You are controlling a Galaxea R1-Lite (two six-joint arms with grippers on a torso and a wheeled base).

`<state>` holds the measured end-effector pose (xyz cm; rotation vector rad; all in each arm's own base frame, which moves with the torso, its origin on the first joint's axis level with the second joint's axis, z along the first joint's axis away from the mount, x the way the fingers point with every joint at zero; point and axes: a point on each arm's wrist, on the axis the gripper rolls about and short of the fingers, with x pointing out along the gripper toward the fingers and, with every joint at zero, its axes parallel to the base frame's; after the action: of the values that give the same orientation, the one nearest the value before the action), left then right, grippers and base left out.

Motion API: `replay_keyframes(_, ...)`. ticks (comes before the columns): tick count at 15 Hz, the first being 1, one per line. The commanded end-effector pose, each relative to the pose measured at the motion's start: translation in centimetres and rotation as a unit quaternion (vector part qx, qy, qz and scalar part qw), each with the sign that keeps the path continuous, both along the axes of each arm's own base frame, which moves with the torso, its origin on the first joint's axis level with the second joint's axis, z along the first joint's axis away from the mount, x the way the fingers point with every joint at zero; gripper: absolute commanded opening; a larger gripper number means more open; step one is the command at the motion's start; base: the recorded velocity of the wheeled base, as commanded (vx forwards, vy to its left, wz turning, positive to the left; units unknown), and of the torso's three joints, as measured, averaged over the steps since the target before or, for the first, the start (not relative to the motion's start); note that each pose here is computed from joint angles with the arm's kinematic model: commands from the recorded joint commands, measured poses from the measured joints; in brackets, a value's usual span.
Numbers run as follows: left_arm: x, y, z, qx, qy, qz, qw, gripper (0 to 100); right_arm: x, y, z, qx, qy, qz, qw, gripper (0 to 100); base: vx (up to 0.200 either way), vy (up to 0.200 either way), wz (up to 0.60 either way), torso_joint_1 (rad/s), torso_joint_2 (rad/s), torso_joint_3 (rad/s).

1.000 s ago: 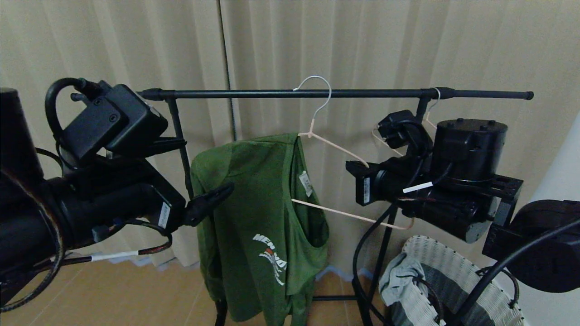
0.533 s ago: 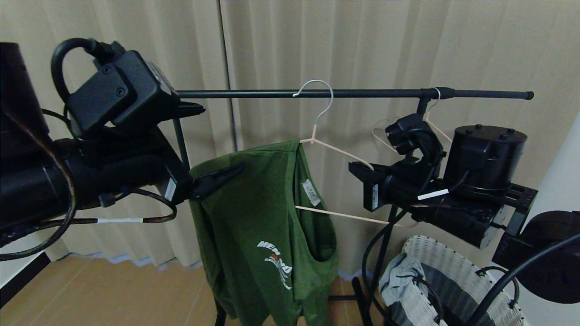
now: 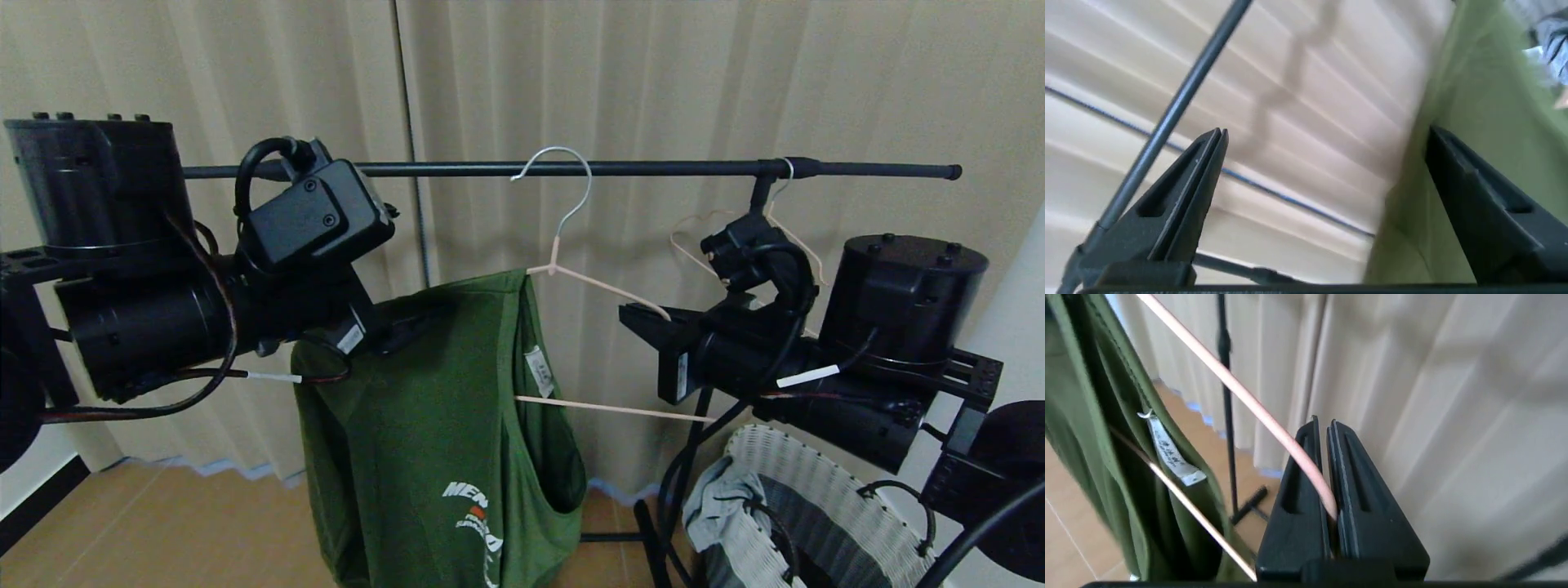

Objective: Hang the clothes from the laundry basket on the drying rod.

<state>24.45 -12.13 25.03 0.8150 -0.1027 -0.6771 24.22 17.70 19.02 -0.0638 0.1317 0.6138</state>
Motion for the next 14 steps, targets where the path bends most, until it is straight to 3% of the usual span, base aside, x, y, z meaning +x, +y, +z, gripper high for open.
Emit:
replay_keyframes(1,0.5,-0.2,-0.6,0.005,0.010,0.001,0.9999,100,-0.4,0.1,0.1,0.006,-0.009,0.011,0.9999,0,0.000,0.000,0.00,0.000,0.00,0.000)
replay_keyframes(5,0.5,-0.9,-1.0,0.005,0.012,-0.017,0.9998,100,-1.0,0.4,-0.3,0.010,-0.012,0.032,0.9994,0,0.000,0.000,0.00,0.000,0.00,0.000)
replay_keyframes(6,0.5,-0.9,-1.0,0.005,0.011,-0.017,0.9998,0,-1.0,0.5,-0.3,0.010,-0.013,0.032,0.9994,0,0.000,0.000,0.00,0.000,0.00,0.000)
replay_keyframes(14,0.2,-0.7,-1.6,0.007,0.018,-0.016,0.9997,0,-1.0,0.6,-0.3,0.011,-0.012,0.036,0.9992,0,0.000,0.000,0.00,0.000,0.00,0.000)
